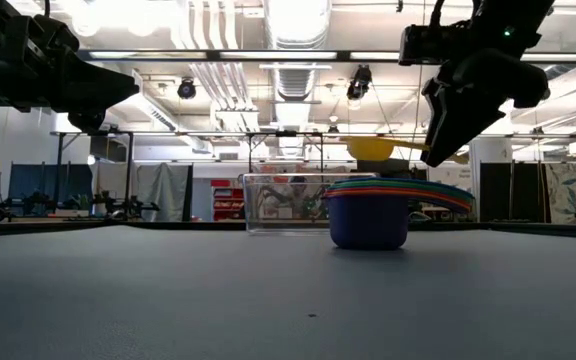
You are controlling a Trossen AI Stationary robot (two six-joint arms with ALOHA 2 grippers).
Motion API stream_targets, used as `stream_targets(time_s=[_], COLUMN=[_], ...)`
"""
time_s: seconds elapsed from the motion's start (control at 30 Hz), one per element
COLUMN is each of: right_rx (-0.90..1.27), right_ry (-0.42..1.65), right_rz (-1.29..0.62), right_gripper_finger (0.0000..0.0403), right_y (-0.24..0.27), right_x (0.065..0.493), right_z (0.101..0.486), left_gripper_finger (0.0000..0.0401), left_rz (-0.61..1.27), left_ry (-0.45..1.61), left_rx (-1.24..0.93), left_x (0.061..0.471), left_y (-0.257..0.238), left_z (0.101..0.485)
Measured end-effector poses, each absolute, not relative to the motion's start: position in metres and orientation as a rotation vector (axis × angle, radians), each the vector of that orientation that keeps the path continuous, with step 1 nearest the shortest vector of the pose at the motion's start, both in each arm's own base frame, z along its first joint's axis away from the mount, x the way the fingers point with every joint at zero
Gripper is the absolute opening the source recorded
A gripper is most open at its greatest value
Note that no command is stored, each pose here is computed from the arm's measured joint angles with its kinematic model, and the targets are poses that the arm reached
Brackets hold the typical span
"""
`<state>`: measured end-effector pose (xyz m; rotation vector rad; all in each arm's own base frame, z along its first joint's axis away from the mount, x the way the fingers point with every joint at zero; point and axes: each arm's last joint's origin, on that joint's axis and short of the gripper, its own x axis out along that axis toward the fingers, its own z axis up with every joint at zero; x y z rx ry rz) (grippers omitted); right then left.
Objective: Nest measuring cups in basket
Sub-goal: Stack the yellow measuring cup on top of the blue measuring cup
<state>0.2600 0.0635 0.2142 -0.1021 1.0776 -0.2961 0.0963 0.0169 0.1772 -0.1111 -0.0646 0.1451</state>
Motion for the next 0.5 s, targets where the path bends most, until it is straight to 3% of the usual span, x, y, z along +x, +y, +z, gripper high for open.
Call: stream_targets(time_s=[0.5], right_rx=[-0.033], right_ry=[1.094], right_rz=[-0.262], right_gripper_finger=[0.0148], right_y=[0.0631], right_x=[0.2608], right_z=[0.2136], left_gripper_finger=[0.0075], left_rz=[0.145], left_ry=[-0.064], left_rx=[-0.111], left_x=[0.0963], left_y=[0.0169], left_z=[0.1772])
